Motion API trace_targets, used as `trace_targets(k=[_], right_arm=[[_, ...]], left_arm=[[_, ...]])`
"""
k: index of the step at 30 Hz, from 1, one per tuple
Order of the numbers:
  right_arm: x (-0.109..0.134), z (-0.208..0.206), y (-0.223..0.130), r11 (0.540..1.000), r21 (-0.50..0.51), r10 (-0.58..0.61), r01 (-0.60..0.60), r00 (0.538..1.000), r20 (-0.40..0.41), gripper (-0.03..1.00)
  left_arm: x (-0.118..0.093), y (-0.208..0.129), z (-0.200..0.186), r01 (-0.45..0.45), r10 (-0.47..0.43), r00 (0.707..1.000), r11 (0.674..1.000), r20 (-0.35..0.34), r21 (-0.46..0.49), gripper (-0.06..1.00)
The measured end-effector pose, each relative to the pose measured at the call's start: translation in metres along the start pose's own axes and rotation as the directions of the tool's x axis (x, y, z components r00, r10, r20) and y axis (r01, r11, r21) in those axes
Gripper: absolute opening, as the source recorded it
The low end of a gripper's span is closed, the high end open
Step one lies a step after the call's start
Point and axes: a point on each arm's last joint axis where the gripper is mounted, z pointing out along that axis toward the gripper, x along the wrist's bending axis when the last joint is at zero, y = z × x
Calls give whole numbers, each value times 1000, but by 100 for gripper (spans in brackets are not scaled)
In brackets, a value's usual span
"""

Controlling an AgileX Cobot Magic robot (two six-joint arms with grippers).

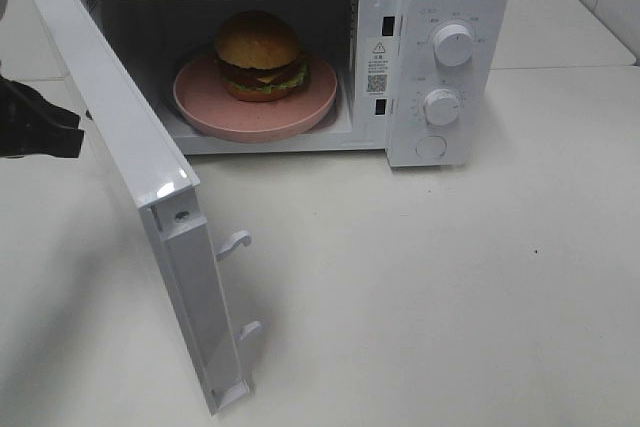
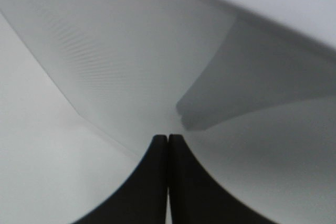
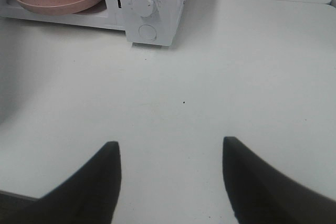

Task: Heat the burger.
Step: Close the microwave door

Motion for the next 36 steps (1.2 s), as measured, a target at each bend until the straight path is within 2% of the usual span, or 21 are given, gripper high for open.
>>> trace_targets(k=[9, 25, 36], right_arm=[[0, 0, 0, 1000, 0, 0, 0, 1000, 1, 55], [0, 0, 0, 1000, 0, 0, 0, 1000, 1, 55], [0, 0, 0, 1000, 0, 0, 0, 1000, 1, 55]], left_arm=[[-16, 3, 23, -47, 46, 999, 998, 21, 31, 0], [-55, 37, 57, -127, 128, 987, 992, 96, -18, 0], [-74, 68, 88, -76, 83, 988, 995, 133, -59, 0]])
